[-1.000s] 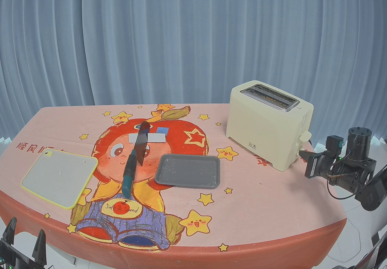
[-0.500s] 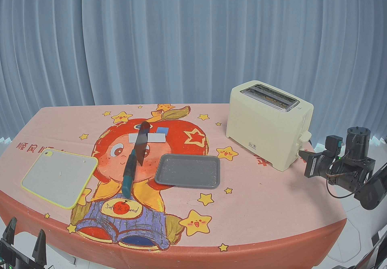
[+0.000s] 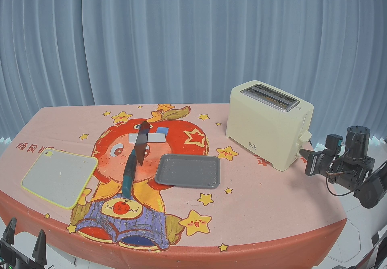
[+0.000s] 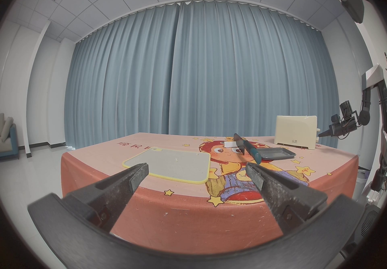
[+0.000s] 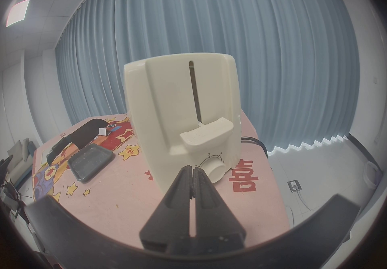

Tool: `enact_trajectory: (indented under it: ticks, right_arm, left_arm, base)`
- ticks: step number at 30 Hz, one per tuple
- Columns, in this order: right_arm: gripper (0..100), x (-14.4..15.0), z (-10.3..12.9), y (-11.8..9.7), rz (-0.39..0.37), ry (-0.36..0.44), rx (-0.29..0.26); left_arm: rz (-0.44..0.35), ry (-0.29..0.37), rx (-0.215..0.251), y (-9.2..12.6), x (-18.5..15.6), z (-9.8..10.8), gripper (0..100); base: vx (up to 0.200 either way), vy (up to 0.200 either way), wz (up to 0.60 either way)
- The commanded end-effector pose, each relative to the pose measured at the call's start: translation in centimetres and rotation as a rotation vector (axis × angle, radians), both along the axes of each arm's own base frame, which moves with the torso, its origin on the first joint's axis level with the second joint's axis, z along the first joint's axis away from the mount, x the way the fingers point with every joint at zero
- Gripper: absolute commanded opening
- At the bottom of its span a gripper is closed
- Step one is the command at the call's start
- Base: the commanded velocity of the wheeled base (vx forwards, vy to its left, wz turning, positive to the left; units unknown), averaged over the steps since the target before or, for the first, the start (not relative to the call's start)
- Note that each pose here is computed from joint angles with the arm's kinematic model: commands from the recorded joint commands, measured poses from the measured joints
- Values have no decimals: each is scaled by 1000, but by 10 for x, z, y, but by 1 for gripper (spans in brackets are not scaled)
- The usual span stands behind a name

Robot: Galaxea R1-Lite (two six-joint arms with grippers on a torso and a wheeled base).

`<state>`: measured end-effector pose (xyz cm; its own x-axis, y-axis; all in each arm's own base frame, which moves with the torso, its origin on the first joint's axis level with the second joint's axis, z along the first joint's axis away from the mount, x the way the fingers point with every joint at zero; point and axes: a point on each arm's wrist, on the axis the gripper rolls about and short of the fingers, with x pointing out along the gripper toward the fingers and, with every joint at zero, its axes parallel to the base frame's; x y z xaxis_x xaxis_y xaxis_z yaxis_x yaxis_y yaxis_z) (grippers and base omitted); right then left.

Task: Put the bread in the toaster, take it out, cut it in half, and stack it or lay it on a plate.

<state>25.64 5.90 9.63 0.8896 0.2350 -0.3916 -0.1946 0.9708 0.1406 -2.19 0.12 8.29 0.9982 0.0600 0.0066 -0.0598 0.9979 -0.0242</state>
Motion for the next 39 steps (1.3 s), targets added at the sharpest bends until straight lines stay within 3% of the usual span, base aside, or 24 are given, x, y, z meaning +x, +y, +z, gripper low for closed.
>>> enact_trajectory:
  ticks: [1, 39]
  right_arm:
    - [0, 1, -3, 0, 1, 10, -2]
    - [0, 6, -8, -1, -20, 32, 4]
  left_arm:
    - [1, 17, -2, 0, 1, -5, 100]
    - [1, 17, -1, 0, 1, -5, 100]
  base:
    - [0, 0, 0]
    - [0, 0, 0]
